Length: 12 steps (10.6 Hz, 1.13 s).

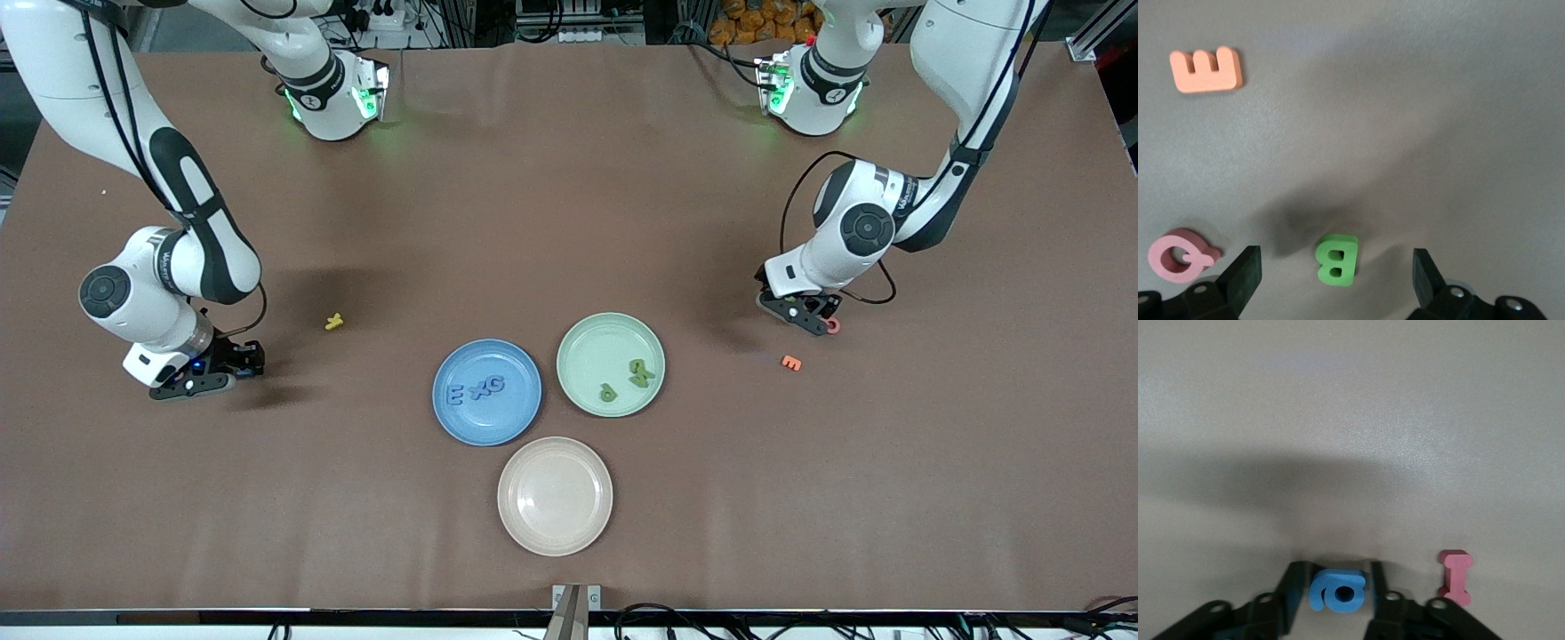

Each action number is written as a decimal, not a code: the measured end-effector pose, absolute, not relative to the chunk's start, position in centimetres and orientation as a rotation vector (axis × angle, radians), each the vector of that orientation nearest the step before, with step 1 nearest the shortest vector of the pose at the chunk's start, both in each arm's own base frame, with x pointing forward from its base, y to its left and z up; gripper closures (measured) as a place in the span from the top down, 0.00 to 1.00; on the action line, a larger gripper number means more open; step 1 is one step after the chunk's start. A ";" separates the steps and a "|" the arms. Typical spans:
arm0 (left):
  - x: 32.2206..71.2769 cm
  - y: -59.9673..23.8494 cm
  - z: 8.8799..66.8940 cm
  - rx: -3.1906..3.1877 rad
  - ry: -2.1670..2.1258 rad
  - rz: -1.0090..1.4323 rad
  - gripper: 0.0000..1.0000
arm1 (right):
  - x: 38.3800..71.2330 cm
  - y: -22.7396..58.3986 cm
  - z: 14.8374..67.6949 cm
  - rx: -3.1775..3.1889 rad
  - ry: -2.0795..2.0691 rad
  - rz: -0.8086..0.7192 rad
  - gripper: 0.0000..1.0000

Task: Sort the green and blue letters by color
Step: 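Grasp the blue a with the right gripper while the left gripper grasps green B, then place the a on the blue plate while the left gripper carries the B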

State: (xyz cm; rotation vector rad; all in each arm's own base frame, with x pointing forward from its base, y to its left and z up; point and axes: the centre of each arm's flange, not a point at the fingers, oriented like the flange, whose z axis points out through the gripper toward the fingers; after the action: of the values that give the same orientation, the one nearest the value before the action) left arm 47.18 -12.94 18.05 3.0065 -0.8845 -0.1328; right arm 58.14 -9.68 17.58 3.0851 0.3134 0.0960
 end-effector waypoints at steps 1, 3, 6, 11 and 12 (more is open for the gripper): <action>47.0 -12.7 17.8 3.005 -0.879 -0.121 1.00 | 58.1 -9.7 17.5 3.080 0.313 0.119 0.37; 46.7 -12.4 17.6 3.003 -0.873 -0.088 1.00 | 58.0 -9.7 17.5 3.075 0.312 0.138 0.36; 46.3 -12.4 17.4 3.001 -0.895 -0.087 1.00 | 58.3 -9.5 17.7 3.081 0.318 0.115 0.36; 45.7 -12.3 16.9 2.999 -0.896 -0.111 1.00 | 62.1 -5.9 22.1 3.142 0.247 0.034 0.36; 45.7 -12.2 16.9 2.999 -0.896 -0.111 1.00 | 62.5 -4.3 22.5 3.153 0.200 0.045 0.36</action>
State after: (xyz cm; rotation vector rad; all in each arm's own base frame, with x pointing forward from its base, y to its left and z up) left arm 45.67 -12.25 16.88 2.9991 -0.8962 -0.1115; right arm 62.47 -4.31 22.49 3.1525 0.1997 0.0447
